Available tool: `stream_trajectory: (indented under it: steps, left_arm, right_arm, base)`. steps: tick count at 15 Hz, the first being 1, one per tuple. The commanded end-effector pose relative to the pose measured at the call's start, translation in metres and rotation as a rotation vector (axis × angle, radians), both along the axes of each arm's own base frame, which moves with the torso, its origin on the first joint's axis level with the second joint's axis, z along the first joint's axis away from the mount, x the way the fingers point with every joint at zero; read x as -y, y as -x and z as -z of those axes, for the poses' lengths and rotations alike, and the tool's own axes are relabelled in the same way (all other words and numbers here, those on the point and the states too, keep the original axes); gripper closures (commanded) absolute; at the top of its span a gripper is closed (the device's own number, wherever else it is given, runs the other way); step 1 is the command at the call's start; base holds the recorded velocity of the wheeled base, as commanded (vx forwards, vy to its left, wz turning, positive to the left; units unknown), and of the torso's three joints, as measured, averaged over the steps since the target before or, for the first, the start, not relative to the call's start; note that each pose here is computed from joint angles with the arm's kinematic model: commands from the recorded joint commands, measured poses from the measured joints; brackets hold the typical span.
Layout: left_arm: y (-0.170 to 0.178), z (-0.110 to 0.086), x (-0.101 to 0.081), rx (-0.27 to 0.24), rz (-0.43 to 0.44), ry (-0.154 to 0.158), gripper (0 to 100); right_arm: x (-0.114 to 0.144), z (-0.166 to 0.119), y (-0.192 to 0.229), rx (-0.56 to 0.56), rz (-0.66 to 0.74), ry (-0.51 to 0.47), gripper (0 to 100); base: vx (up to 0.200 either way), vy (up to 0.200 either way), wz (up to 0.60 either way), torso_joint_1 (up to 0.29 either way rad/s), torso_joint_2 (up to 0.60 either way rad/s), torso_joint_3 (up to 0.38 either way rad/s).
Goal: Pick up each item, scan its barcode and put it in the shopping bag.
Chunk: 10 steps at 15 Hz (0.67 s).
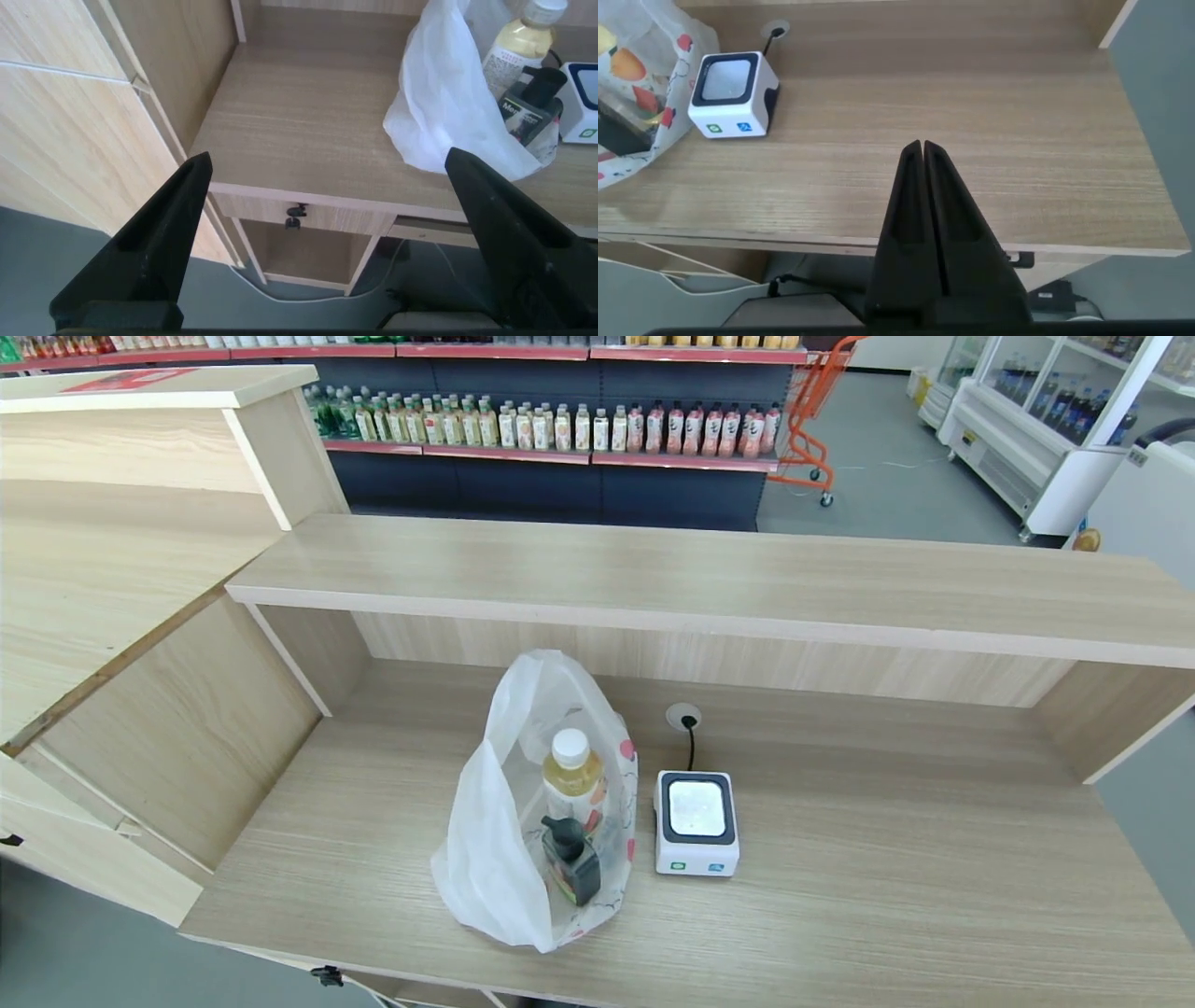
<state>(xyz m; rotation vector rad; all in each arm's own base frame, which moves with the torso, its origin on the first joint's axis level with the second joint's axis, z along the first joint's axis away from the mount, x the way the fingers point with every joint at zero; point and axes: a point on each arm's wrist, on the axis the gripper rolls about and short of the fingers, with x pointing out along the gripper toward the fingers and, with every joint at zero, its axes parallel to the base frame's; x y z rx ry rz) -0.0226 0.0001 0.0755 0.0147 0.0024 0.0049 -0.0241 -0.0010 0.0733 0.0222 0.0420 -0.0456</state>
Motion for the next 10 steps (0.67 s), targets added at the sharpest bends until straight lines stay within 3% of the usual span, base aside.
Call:
stream_trajectory:
  steps: [1,10]
  left_arm:
    - [-0.0002,-0.0001,0.0000,-0.002,0.000,0.001,0]
    - [0.0002,0.0001,-0.0001,0.002,-0.001,0.007,0]
  right_arm:
    - [0.0000,-0.0001,-0.0003,-0.003,0.001,0.000,100]
    - [0.0000,-0.0001,-0.0003,-0.003,0.001,0.000,100]
  base:
    - [0.200,0.000,0.00,-0.002,0.00,0.007]
    - [0.000,0.000,0.00,0.000,0.00,0.000]
